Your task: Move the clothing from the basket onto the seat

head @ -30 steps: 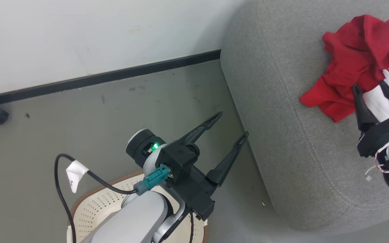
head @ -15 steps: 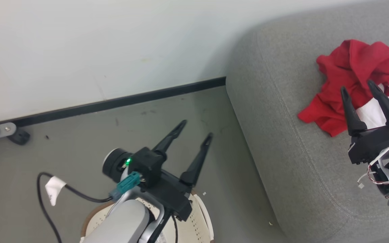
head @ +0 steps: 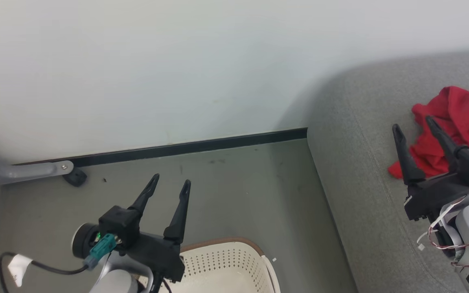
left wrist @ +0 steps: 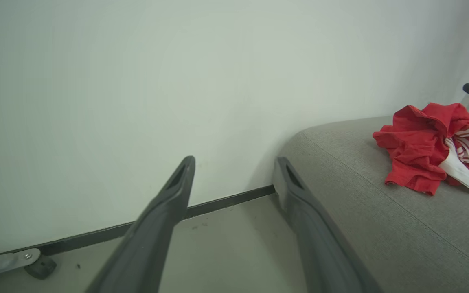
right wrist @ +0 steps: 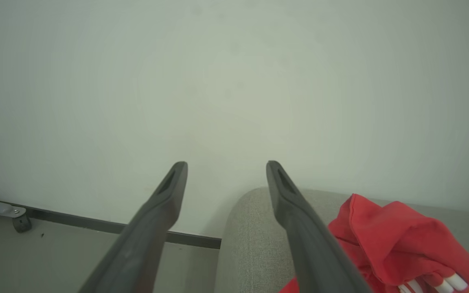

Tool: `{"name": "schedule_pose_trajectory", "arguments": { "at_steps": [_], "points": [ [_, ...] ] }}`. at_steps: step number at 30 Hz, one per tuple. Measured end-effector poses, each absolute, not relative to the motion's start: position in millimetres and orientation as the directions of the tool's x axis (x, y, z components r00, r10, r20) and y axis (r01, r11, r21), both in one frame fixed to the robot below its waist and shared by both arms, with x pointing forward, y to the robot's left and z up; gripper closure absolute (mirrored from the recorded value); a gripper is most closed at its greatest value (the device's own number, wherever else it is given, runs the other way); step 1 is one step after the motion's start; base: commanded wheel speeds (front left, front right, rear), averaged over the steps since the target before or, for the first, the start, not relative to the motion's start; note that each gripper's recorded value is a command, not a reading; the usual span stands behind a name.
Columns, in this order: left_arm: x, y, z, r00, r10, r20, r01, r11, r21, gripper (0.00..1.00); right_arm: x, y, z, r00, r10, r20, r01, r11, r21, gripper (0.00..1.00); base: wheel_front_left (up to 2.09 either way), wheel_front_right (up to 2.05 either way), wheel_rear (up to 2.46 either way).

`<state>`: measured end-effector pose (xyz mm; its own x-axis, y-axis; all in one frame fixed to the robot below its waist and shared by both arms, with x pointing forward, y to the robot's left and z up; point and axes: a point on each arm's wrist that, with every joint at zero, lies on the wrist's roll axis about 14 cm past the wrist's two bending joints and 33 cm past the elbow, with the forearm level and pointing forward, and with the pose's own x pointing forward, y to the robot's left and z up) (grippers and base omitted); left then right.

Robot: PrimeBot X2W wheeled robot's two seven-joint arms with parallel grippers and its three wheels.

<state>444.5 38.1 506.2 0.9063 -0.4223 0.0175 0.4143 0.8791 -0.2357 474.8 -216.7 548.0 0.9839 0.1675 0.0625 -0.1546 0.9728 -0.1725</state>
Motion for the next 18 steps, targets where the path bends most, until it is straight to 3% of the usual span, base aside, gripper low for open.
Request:
{"name": "schedule_pose_trajectory", "arguments": {
  "at_steps": [18],
  "points": [
    [389.9,174.4,480.3,0.997,-0.056,-0.061,0.045,0.984,-0.175,0.0,431.1,-138.2,555.6,0.952,0.268,0.146,-0.258,0.963,-0.084,0.0,0.0,0.0,0.0]
  ]
}}
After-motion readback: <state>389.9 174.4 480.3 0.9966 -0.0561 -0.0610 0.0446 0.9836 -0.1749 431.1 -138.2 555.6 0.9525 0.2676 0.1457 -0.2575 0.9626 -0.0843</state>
